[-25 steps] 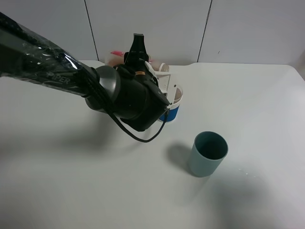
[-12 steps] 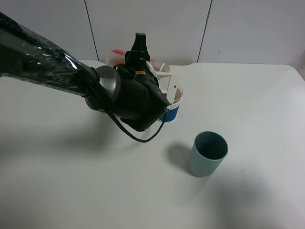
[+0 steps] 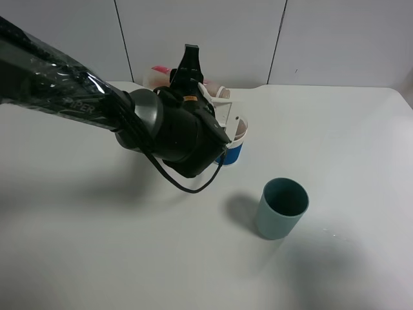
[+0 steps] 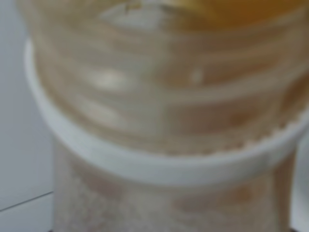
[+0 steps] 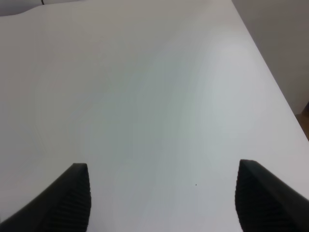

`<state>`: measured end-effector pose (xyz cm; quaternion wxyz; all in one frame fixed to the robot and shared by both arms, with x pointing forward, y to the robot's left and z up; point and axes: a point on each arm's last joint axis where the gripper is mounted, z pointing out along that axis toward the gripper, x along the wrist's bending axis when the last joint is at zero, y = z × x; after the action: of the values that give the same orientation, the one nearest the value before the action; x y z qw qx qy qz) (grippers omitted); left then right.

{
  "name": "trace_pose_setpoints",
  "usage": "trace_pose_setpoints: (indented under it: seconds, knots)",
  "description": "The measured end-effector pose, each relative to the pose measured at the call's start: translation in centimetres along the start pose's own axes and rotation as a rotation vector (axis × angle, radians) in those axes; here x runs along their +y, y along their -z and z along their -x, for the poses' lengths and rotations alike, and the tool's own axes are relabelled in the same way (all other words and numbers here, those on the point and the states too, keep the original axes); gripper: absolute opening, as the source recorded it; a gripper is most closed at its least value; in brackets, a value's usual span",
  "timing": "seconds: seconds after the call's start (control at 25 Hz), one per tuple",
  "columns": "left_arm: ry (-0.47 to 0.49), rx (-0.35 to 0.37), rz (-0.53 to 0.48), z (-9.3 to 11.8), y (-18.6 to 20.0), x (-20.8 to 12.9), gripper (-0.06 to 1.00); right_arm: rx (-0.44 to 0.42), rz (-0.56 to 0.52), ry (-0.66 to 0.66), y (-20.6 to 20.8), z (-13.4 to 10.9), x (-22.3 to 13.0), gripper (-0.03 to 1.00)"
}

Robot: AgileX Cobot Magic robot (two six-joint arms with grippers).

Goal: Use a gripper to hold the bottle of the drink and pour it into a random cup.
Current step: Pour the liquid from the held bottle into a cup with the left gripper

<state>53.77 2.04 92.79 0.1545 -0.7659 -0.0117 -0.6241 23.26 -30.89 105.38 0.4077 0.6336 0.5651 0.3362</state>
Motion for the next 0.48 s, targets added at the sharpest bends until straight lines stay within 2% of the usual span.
trace_pose_setpoints:
  seconds: [0.48]
  knots:
    - [-0.039,0.002,0.001,-0.02,0.0,0.01,0.36,0.0,0.0,0.0,0.0,0.0,0.0,0.63]
